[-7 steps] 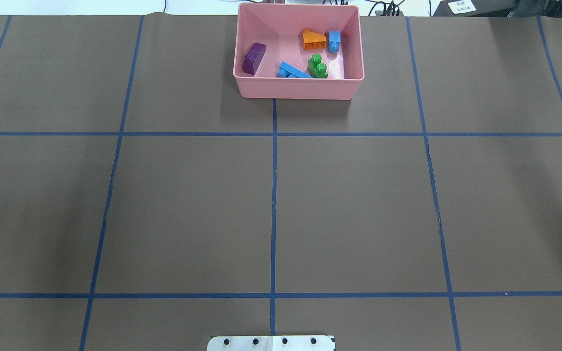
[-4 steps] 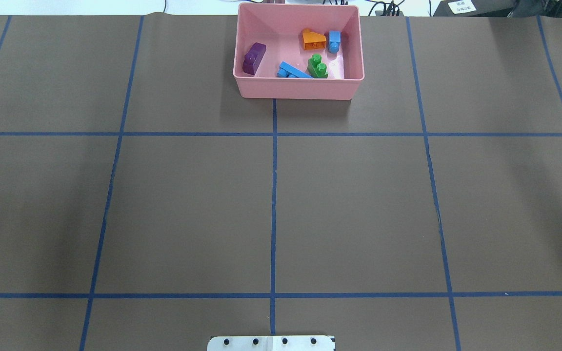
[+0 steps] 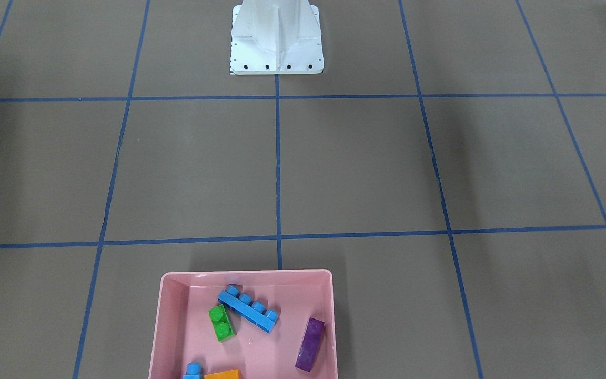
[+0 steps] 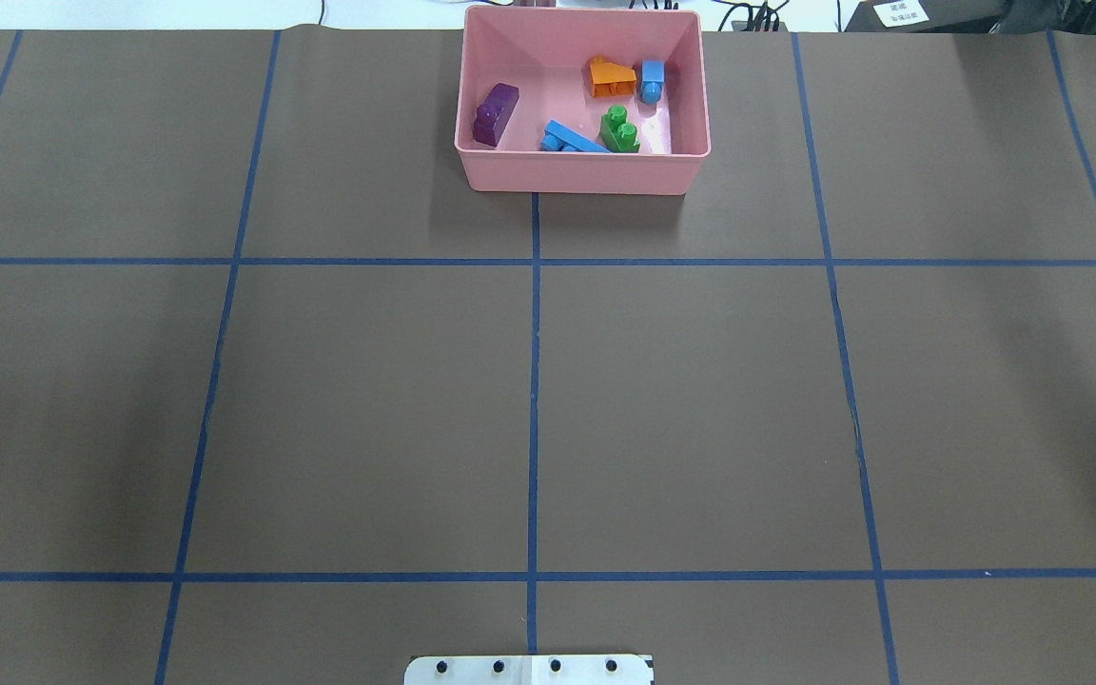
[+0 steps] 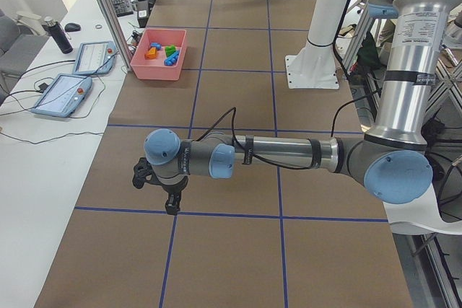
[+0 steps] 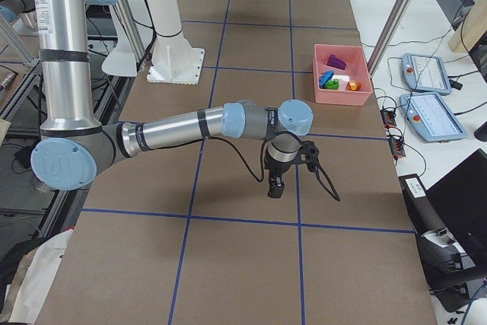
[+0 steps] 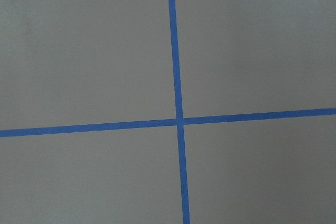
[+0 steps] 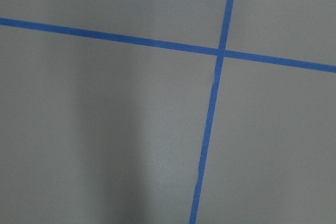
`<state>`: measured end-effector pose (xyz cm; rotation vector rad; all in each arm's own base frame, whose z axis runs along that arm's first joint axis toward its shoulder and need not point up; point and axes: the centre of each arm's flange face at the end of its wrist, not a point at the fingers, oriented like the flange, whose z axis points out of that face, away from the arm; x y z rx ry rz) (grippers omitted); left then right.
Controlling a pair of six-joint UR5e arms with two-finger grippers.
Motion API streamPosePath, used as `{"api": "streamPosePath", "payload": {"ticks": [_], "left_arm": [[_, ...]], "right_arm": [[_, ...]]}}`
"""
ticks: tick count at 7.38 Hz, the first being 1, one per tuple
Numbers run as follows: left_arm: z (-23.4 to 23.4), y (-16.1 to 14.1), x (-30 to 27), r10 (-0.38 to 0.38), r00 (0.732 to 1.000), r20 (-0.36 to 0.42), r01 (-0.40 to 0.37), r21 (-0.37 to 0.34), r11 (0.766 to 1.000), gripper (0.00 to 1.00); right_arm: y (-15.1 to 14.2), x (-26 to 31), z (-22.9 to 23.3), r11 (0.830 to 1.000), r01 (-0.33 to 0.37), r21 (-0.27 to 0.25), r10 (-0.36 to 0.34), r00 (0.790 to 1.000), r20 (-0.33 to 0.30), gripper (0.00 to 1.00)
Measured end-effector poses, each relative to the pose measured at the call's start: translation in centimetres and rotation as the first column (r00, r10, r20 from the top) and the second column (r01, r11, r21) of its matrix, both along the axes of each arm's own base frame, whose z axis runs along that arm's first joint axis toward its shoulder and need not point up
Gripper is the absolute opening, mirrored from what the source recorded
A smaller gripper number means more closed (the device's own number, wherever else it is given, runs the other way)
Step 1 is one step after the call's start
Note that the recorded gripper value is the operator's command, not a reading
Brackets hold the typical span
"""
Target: Put all blocks into box
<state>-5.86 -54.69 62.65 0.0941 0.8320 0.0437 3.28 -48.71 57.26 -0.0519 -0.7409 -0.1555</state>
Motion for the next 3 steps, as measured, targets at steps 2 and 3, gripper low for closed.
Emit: {"api": "streamPosePath", "payload": {"ticks": [2, 3], "left_arm": [[-1.6, -0.4, 0.2, -0.003, 1.000, 0.010, 0.003, 0.021, 1.000, 1.00], [-2.4, -0.8, 0.6, -0.011, 1.000, 0.011, 0.011, 0.016, 1.000, 1.00]], "right_arm": [[0.3, 0.0, 0.4, 1.000, 0.000, -0.008, 0.000, 1.000, -0.002, 1.00], [0.6, 0.1, 0.8, 1.000, 0.001, -0.016, -0.001, 1.000, -0.005, 1.00]]}}
